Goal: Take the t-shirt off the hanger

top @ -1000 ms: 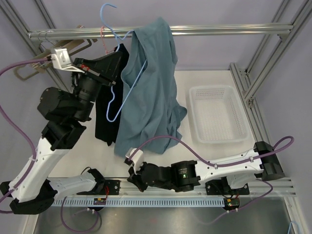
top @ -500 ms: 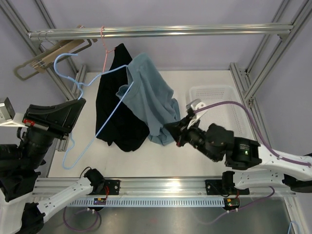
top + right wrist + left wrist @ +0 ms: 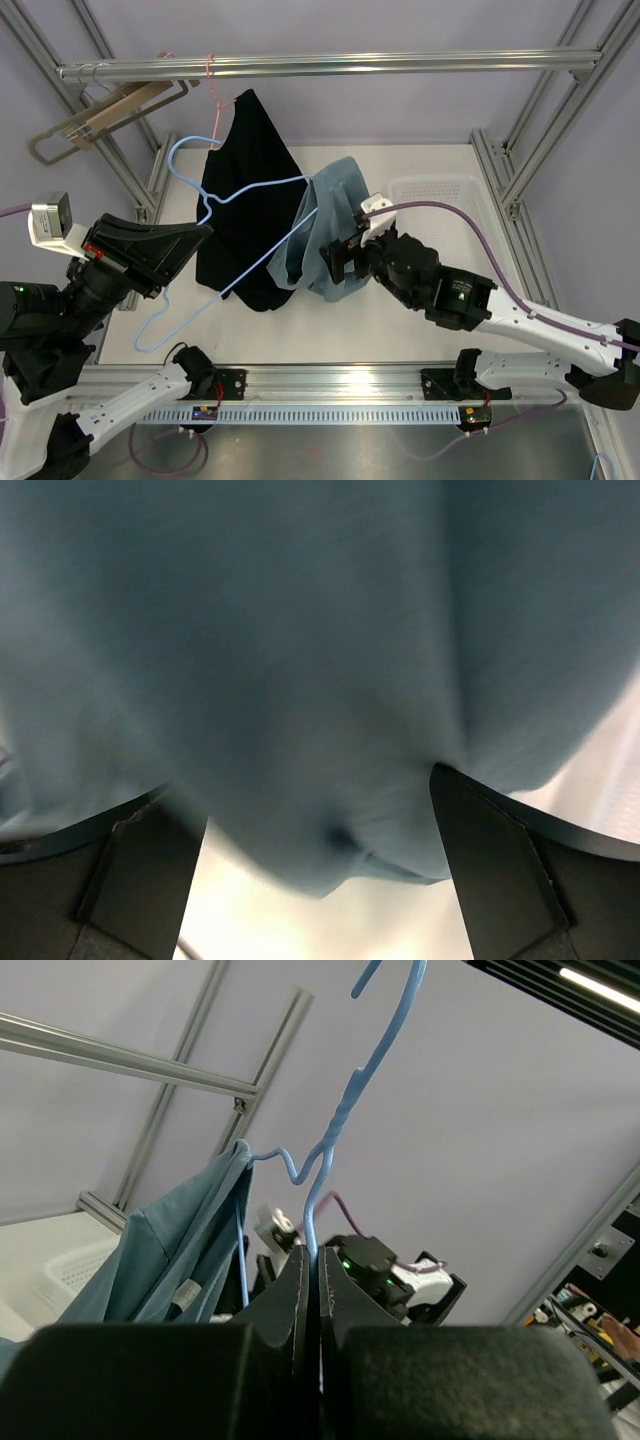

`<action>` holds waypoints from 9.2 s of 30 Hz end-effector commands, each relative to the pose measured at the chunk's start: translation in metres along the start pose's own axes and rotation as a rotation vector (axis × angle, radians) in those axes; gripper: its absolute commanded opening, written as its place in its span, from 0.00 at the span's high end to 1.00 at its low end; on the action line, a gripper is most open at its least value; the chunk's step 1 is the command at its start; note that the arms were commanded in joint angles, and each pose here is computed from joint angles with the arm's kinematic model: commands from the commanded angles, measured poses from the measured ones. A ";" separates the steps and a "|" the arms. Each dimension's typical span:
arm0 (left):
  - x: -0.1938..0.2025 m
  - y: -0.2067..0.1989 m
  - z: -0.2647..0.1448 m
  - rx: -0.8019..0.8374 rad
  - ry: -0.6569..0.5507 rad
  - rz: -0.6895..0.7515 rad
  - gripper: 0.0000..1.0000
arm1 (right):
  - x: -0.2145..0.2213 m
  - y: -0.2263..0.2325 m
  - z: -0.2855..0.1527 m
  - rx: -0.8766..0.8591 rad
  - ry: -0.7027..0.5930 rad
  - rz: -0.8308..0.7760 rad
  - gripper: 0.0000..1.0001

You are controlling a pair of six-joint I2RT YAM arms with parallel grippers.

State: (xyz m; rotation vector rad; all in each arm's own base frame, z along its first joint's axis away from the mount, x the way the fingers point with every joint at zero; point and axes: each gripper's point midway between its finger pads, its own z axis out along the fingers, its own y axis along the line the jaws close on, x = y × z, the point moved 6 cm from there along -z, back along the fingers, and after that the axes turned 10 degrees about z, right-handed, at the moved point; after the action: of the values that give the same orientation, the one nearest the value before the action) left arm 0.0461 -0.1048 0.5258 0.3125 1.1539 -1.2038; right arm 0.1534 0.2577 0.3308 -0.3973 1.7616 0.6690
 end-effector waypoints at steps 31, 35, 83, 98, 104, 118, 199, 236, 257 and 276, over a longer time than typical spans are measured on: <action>0.051 0.053 -0.074 -0.304 0.091 0.169 1.00 | -0.355 -0.089 -0.056 0.524 -0.729 -0.114 1.00; 0.053 0.055 -0.067 -0.302 0.095 0.175 1.00 | -0.332 -0.129 -0.034 0.586 -0.664 -0.069 1.00; 0.084 0.139 0.194 -0.474 0.166 0.227 1.00 | 0.002 -0.194 -0.087 0.564 -0.188 0.511 0.73; 0.106 0.144 0.189 -0.450 0.222 0.210 1.00 | 0.035 -0.280 0.011 0.938 0.057 0.459 0.93; 0.105 0.142 0.190 -0.437 0.222 0.217 1.00 | -0.014 -0.262 -0.034 0.953 -0.203 0.474 1.00; 0.100 0.146 0.206 -0.440 0.217 0.242 1.00 | 0.038 -0.301 -0.023 1.063 -0.076 0.568 0.49; 0.027 0.311 0.093 -1.014 0.513 0.498 0.62 | 0.000 0.030 -0.010 -0.201 0.059 0.352 0.12; -0.027 0.242 0.124 -0.695 0.202 0.504 1.00 | -0.002 0.056 0.012 -0.228 0.068 0.335 0.11; 0.023 0.137 0.064 -0.569 -0.031 0.134 1.00 | 0.002 0.162 0.045 -0.254 -0.029 0.243 0.01; -0.002 0.097 0.038 -0.449 -0.243 0.097 1.00 | 0.040 0.260 -0.037 -0.505 0.105 0.122 1.00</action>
State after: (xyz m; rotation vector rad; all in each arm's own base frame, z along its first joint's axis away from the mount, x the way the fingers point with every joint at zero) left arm 0.1565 -0.0997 0.4667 -0.0971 1.3533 -0.8010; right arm -0.0122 0.4456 0.3467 -0.6062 1.7284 1.1178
